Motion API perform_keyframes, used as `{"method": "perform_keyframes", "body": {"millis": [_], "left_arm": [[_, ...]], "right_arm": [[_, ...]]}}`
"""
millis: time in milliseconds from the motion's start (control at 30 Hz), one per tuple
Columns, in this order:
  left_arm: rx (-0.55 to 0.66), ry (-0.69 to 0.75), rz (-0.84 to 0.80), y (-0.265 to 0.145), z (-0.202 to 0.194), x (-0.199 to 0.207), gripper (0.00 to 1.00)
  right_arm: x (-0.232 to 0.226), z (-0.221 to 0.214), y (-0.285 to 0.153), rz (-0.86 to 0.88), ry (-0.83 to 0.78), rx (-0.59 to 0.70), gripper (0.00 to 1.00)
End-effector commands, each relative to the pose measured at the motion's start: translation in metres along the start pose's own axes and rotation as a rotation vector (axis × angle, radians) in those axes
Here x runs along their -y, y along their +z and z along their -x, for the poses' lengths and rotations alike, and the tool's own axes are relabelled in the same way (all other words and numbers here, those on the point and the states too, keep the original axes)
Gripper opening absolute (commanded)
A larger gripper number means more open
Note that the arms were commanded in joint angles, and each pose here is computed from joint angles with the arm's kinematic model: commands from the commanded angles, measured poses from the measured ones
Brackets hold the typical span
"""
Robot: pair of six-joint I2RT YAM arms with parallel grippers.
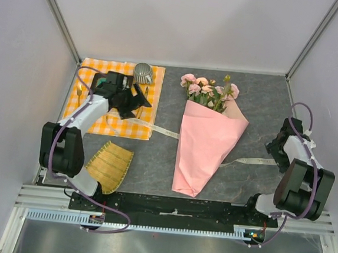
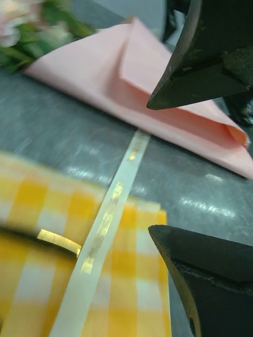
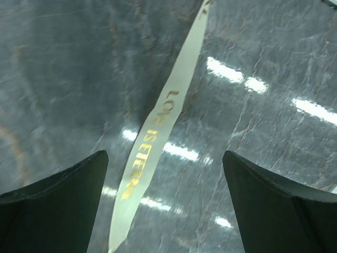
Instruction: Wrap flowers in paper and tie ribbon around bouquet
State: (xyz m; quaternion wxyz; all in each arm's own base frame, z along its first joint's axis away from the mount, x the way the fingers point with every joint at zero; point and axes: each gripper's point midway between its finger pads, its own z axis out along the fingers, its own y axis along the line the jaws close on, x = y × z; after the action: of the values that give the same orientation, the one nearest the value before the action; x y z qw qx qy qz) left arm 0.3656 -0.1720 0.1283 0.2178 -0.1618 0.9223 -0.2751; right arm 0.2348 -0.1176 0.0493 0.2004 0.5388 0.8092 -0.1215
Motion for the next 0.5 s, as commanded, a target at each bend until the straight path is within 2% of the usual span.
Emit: {"method": "perform_keyframes", "body": {"millis": [0, 100, 233, 333, 433, 467], "left_arm": [[0.039, -0.245, 0.177, 0.001, 0.02, -0.054, 0.97], [0.033, -0.271, 0.256, 0.009, 0.026, -0.067, 0.97], [0.07, -0.326, 0.399, 0.016, 0.032, -0.092, 0.98], [0.08, -0.334, 0.459, 0.018, 0.032, -0.099, 0.98], [0.109, -0.354, 0.503, 0.027, 0.041, -0.105, 0.98], [0.081, -0.361, 0.528, 0.033, 0.036, -0.109, 0.98]], "right_arm": [[0.007, 0.029, 0.022, -0.143, 0.046, 0.121, 0.97], [0.008, 0.035, 0.032, -0.17, 0.058, 0.134, 0.92], [0.021, 0.034, 0.055, -0.164, 0.097, 0.078, 0.85], [0.021, 0.033, 0.068, -0.175, 0.065, 0.046, 0.79], [0.014, 0.02, 0.075, -0.137, 0.058, -0.01, 0.66], [0.012, 0.02, 0.076, -0.125, 0.061, -0.01, 0.53]]}}
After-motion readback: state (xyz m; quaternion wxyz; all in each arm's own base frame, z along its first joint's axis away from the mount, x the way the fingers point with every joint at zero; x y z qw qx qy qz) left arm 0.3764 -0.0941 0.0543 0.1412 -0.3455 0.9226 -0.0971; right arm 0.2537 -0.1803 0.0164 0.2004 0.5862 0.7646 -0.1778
